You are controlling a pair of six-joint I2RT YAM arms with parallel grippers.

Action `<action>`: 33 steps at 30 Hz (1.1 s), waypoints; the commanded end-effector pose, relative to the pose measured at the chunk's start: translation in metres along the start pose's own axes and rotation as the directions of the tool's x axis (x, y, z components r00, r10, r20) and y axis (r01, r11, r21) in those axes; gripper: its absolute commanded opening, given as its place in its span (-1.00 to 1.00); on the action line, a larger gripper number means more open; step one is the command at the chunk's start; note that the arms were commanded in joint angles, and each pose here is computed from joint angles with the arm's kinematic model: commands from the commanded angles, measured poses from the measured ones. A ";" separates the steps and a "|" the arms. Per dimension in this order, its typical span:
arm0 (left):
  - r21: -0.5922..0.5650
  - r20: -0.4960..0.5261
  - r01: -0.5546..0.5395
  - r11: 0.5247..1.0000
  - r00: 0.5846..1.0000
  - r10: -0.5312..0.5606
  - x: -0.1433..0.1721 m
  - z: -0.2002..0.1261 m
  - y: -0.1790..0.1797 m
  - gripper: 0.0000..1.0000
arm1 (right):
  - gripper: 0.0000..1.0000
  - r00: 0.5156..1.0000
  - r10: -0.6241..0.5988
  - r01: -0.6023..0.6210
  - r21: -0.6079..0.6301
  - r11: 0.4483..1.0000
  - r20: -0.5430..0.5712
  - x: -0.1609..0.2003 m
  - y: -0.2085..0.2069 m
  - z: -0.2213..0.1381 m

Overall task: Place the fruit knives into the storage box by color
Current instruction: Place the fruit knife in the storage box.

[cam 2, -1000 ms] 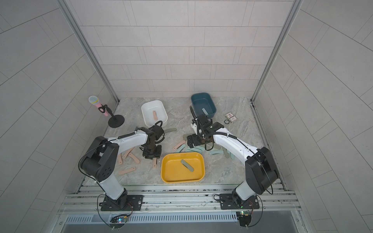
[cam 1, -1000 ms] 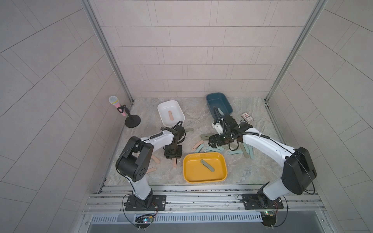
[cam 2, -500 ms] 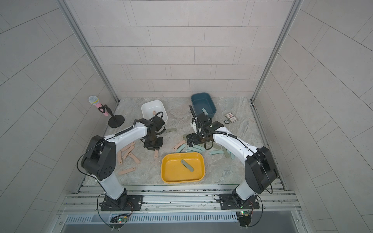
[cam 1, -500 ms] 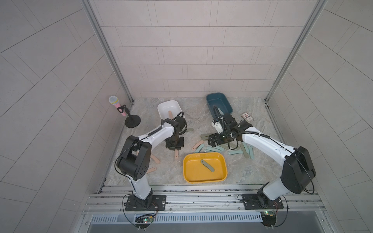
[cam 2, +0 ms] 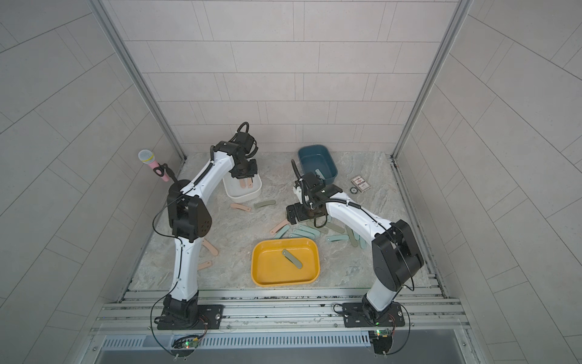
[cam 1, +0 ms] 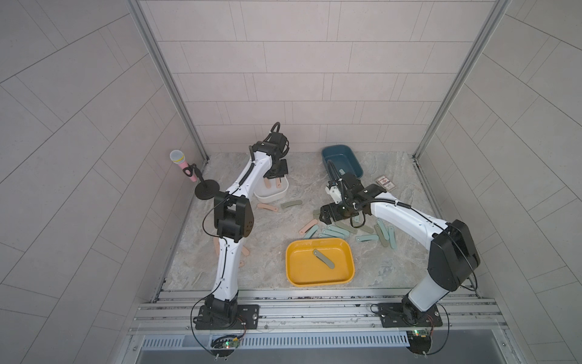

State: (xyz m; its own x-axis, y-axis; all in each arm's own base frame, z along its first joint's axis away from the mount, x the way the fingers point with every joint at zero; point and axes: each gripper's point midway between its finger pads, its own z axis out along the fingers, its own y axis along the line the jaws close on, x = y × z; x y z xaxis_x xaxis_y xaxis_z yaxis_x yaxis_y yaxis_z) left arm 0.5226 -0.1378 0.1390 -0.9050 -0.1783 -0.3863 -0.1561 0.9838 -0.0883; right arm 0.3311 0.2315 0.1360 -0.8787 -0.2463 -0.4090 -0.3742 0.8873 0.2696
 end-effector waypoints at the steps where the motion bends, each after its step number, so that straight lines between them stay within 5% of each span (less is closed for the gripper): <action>1: -0.067 0.029 0.015 0.998 0.999 -0.013 -0.015 0.006 0.017 -0.82 | 1.00 1.000 -0.012 0.012 -0.008 1.000 -0.016 -0.002 0.001 0.001; 11: -0.119 0.110 0.092 0.989 0.991 -0.079 -0.045 0.058 0.039 -0.71 | 1.00 1.000 -0.008 0.008 -0.019 1.000 -0.010 -0.002 0.001 0.004; 19: -0.063 0.118 0.104 0.993 0.988 -0.097 -0.053 0.073 0.029 -0.32 | 1.00 1.000 -0.008 0.008 -0.007 1.000 -0.008 -0.001 -0.001 0.002; 26: 0.030 0.198 0.118 0.993 0.972 -0.122 -0.078 0.007 0.016 0.50 | 1.00 1.000 -0.012 0.012 -0.017 1.000 0.001 -0.005 0.003 -0.003; 33: 0.053 0.187 0.102 0.993 0.976 -0.110 -0.043 -0.084 0.027 0.60 | 1.00 0.999 -0.025 0.025 -0.006 1.000 0.027 0.001 0.006 -0.014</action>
State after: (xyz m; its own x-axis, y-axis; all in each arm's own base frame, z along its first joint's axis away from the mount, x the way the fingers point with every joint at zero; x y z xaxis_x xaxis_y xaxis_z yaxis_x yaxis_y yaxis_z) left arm 0.5622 -0.1067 0.1790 -0.8040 -0.2862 -0.5212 -0.2388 0.9582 -0.1578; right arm 0.3320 0.2348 0.1356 -0.8767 -0.2499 -0.4110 -0.3819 0.8810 0.2791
